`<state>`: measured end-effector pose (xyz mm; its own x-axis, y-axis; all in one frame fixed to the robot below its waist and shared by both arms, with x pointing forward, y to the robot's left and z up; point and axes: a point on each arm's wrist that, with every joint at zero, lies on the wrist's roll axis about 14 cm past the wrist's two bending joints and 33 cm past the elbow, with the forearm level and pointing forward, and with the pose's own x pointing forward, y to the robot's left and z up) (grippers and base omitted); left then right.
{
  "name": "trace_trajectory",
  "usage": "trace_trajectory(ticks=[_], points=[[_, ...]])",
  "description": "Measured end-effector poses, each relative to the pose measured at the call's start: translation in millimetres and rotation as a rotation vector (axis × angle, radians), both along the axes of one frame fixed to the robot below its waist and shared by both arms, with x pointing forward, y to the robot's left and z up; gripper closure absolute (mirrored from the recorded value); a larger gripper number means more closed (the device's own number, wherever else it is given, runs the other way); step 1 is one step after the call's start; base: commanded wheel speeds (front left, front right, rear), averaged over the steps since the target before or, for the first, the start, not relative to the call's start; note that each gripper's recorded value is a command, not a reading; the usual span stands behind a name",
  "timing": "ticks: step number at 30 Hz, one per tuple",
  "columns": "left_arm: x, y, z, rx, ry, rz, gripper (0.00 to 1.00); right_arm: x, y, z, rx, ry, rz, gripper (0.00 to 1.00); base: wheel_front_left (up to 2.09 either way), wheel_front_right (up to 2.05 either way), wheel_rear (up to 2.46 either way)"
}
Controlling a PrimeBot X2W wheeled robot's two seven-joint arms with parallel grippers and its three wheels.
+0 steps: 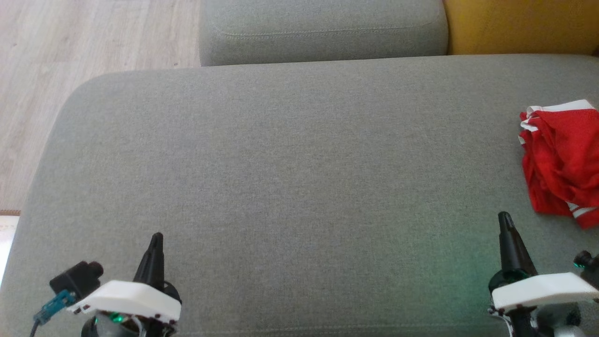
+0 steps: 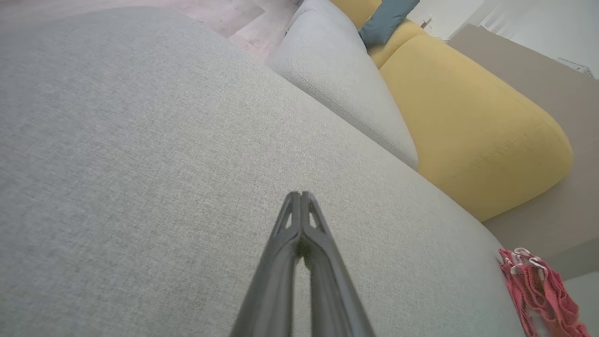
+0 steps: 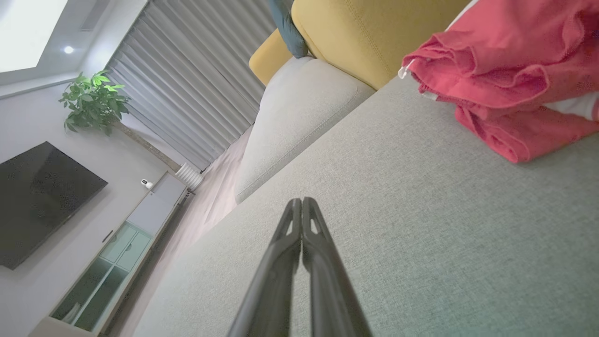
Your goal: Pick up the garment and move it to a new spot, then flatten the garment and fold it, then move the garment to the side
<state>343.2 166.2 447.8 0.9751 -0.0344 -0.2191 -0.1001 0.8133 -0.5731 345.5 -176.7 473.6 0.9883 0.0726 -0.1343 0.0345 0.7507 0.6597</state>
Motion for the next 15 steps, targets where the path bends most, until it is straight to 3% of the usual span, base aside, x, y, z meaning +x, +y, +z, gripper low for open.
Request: trace_trajectory(ticks=[15], points=[[6.4, 1.4, 1.8, -0.178, 0.011, 0.031, 1.0, 3.6, -3.9, -2.0, 0.16, 0.008, -0.037, 1.0, 0.0, 0.0, 0.0]])
